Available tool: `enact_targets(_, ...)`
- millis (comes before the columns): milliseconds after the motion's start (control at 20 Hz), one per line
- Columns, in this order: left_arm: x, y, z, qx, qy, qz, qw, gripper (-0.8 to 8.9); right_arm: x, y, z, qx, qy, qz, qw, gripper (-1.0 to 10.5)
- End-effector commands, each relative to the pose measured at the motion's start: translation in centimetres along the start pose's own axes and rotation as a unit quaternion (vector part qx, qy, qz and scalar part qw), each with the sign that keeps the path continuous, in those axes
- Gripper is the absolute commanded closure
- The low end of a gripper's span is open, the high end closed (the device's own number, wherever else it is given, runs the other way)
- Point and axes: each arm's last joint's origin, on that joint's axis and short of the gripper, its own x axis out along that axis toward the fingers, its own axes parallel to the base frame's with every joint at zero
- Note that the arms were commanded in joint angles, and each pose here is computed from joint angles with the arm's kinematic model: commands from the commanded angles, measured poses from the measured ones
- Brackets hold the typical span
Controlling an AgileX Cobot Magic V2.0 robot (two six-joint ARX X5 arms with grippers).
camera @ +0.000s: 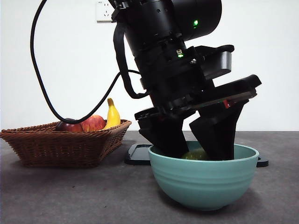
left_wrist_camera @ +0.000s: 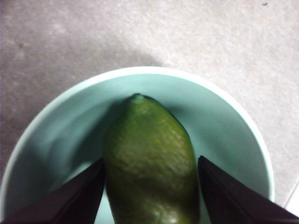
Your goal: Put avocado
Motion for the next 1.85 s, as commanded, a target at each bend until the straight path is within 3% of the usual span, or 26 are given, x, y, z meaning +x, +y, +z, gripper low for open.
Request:
enact_targets(50, -0.2, -0.7, 0.7, 0.011, -0.010, -0.003, 1.000, 4.94, -0.3, 0.2, 0.4, -0.001, -0.010, 0.000, 1.000, 5.3)
enact_targets(300, -2.9, -0.9, 2.1, 0.006, -0.023, -0.001, 1.000, 4.94, -0.3, 0.2, 0.4, 0.000, -0.009, 0.000, 1.000, 5.3)
enact_targets(600, -10.0, 1.2, 3.2, -0.019, -0.119, 0.014, 0.993, 4.94, -0.3, 0.2, 0.4, -0.001, -0.009, 0.000, 1.000, 5.3)
enact_targets(1000, -21.3, 6.8, -0.5, -0.108, -0.254, 0.059, 0.959, 5.03, -0.3, 0.2, 0.4, -0.001, -0.009, 0.000, 1.000, 5.3)
enact_targets(1250, -22.1, 7.1, -5.6, -0.129, -0.252, 0.045, 0.958, 5.03, -0.3, 0.2, 0.5, -0.001, -0.009, 0.000, 1.000, 5.3)
enact_targets(1500, -19.9, 5.5, -10.6, -0.123, -0.220, -0.050, 0.966, 5.03, -0.1, 0.1, 0.5, 0.001, -0.004, 0.001, 1.000, 5.3)
enact_targets(1600, -19.5, 4.8, -11.6, -0.117, -0.204, -0.081, 0.969, 5.03, 0.4, 0.0, 0.8, 0.005, 0.006, 0.007, 1.000, 5.3)
enact_targets(1850, -19.7, 4.0, -11.8, -0.106, -0.201, -0.091, 0.970, 5.03, 2.3, -0.7, 1.6, 0.020, 0.045, 0.021, 0.999, 5.4)
